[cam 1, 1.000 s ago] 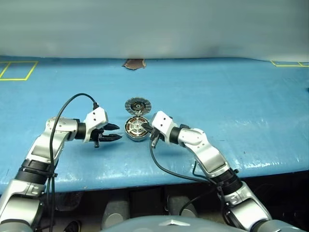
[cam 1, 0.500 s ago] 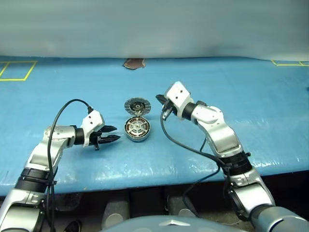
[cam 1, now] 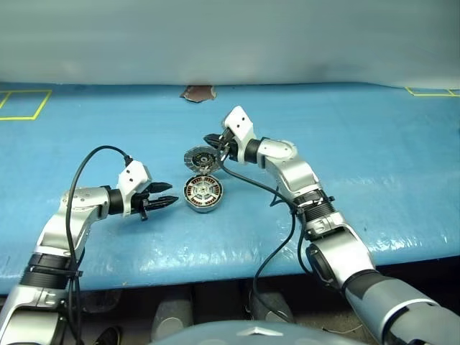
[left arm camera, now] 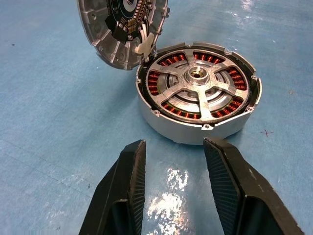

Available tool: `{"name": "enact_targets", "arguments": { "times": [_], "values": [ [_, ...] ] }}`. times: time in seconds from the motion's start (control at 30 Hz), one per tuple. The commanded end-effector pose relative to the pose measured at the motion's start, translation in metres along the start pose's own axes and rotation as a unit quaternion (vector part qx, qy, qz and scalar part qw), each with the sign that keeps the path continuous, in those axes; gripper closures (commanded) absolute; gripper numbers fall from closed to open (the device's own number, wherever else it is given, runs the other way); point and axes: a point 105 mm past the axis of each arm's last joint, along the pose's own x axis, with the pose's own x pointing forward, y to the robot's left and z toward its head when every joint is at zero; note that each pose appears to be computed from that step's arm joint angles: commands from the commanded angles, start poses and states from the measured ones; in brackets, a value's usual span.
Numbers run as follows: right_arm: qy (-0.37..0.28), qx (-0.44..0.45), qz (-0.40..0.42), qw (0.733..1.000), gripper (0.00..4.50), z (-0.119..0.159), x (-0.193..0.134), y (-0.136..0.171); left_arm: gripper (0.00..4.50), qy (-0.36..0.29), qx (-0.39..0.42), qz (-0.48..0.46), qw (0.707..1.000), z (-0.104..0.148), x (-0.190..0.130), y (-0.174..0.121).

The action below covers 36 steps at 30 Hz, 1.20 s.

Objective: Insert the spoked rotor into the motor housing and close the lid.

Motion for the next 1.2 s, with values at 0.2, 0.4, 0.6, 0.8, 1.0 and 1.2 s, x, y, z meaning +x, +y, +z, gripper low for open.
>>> {"name": "enact_targets", "arguments": {
  "times": [0.2, 0.4, 0.6, 0.8, 1.0, 1.2],
  "values": [
    [-0.012, -0.03, 0.07, 0.997, 4.5, 0.004, -0.003, 0.036, 2.49, -0.016, 0.017, 0.023, 0.999, 0.011, -0.011, 0.009],
    [0.009, -0.022, 0.085, 0.996, 4.5, -0.013, -0.013, 0.06, 2.49, -0.006, 0.017, 0.039, 0.999, 0.009, -0.02, 0.018],
    [0.037, 0.0, 0.075, 0.997, 4.5, -0.037, -0.019, 0.072, 2.49, -0.008, 0.016, 0.049, 0.999, 0.011, -0.023, 0.024],
    [0.059, 0.023, 0.072, 0.995, 4.5, -0.059, -0.019, 0.086, 2.49, -0.012, 0.015, 0.043, 0.999, 0.012, -0.018, 0.021],
    [0.075, 0.044, 0.055, 0.995, 4.5, -0.075, -0.017, 0.089, 2.49, -0.013, 0.015, 0.037, 0.999, 0.014, -0.016, 0.02],
    [0.027, 0.056, 0.022, 0.998, 4.5, -0.056, -0.021, 0.082, 2.49, -0.025, 0.025, 0.035, 0.999, 0.022, -0.014, 0.022]
  ]
}}
